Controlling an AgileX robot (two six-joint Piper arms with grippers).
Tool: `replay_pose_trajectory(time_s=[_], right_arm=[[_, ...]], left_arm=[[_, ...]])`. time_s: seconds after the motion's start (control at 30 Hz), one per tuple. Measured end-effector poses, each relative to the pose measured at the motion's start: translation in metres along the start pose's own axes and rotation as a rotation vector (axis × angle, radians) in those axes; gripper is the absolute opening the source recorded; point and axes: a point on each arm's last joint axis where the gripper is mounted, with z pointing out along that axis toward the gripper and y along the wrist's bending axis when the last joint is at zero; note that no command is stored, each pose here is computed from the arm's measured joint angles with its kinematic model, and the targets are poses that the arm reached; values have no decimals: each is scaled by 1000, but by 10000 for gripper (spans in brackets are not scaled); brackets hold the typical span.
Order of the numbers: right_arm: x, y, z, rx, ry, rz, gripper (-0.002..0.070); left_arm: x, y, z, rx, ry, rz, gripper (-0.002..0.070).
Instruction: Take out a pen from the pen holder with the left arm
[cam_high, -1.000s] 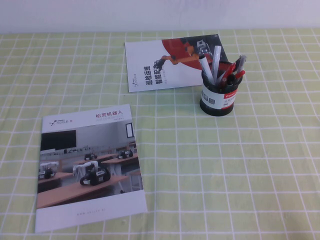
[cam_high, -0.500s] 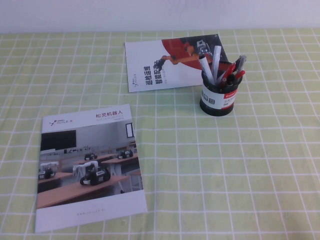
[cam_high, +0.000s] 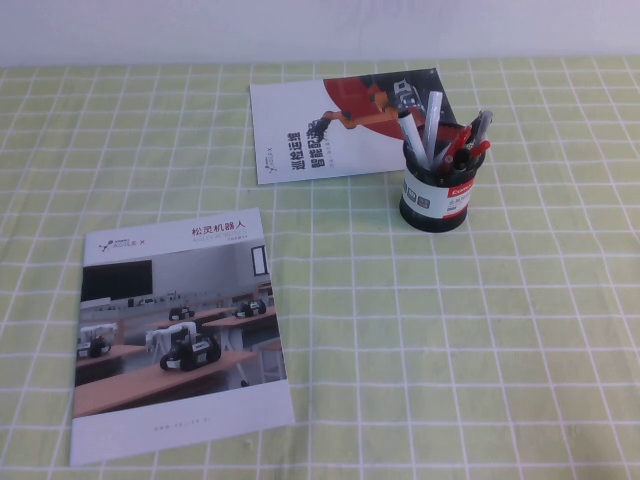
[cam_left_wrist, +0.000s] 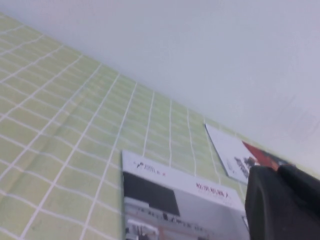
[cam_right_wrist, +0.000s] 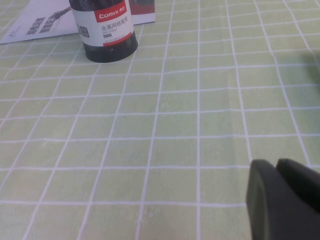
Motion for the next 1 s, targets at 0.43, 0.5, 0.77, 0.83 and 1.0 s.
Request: replay_pose_trajectory(time_s=[0.43, 0.5, 0.77, 0.83, 1.0], right_arm=[[0, 0, 0, 0, 0, 0, -15], [0, 0, 0, 0, 0, 0, -15], [0, 0, 0, 0, 0, 0, -15], [0, 0, 0, 0, 0, 0, -15], [0, 0, 0, 0, 0, 0, -15]], left_arm=[[-15, -8, -1, 20, -26, -34, -2], [-30, -16, 1, 26, -5, -21, -2], [-83, -46, 36, 25, 187, 116, -2], [-96, -52, 48, 31, 217, 169, -2], [-114, -60, 80, 38, 267, 255, -2]])
